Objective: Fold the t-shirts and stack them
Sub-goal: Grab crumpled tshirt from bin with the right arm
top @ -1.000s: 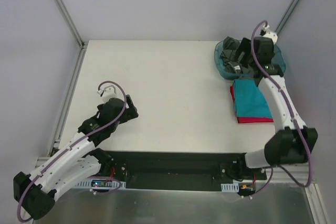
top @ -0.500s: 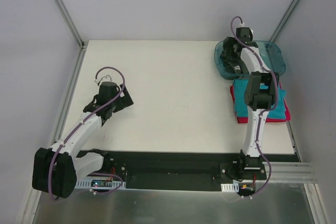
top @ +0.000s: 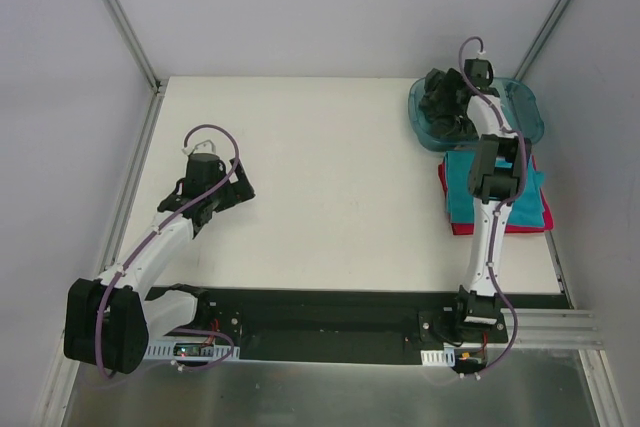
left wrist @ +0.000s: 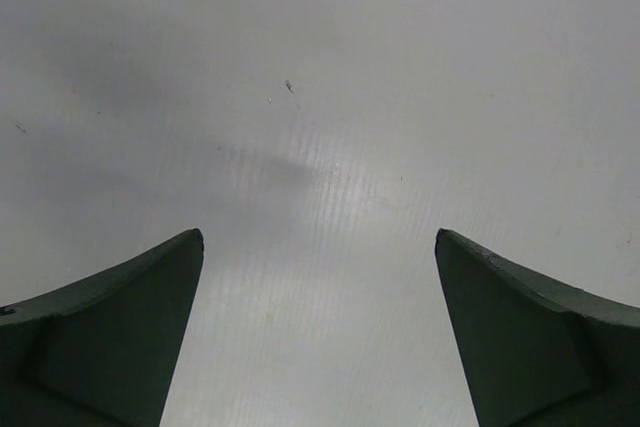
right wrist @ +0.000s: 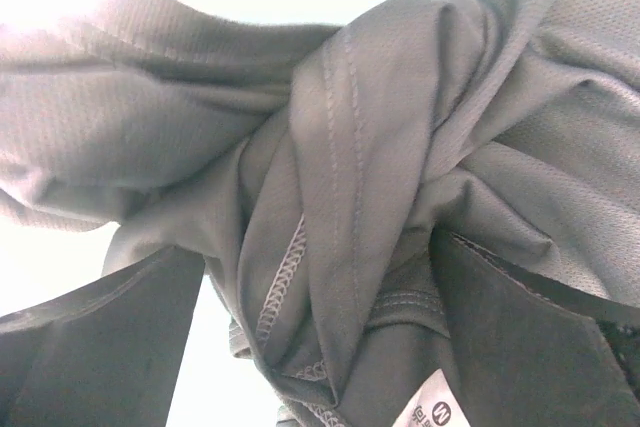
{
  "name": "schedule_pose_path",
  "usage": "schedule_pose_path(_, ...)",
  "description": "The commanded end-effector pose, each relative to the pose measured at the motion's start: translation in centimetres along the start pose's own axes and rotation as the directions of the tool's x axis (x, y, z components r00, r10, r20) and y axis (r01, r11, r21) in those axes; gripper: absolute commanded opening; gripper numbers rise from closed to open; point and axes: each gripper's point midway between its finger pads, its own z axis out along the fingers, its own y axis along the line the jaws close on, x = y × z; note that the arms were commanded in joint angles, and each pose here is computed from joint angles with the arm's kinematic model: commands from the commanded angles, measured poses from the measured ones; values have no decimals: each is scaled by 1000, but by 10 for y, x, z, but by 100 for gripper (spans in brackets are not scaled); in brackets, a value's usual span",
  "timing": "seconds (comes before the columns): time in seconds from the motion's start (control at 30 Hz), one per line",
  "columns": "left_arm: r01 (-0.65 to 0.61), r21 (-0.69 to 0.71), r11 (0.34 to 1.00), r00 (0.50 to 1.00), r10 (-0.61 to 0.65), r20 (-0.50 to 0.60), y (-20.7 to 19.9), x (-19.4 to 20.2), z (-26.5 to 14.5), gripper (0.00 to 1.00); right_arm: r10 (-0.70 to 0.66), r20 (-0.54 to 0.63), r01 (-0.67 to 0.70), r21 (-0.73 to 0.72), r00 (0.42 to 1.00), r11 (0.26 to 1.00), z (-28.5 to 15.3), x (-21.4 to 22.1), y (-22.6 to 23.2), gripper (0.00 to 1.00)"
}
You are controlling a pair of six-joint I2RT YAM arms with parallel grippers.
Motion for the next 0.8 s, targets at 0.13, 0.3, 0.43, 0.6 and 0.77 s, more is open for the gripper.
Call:
schedule_pose_path(0.13, -3, 52, 999, 999, 1, 54, -11, -20, -7, 99, 235, -161, -264, -191, 959, 945, 17, 16, 17, 90)
schedule_pose_path(0.3, 2, 58, 998, 998, -5, 58, -11, -21, -9, 99, 238, -122, -255, -159, 964, 954, 11, 14, 8, 61)
schedule_pose_path(0.43, 4, 53, 999, 998, -7, 57, -9, -20, -8, 99, 234, -101, -248, -163, 967, 955, 6, 13, 8, 35)
schedule_pose_path(0.6, 5, 68, 998, 999, -8, 48, -12, -18, -9, 99, 178, -59, -186, -184, 982, 965, 0, 9, 11, 13)
schedule_pose_path(0.77, 3, 88, 996, 999, -6, 41, -15, -16, -11, 99, 106, 85, -74, -320, 991, 944, -21, -4, 33, 2)
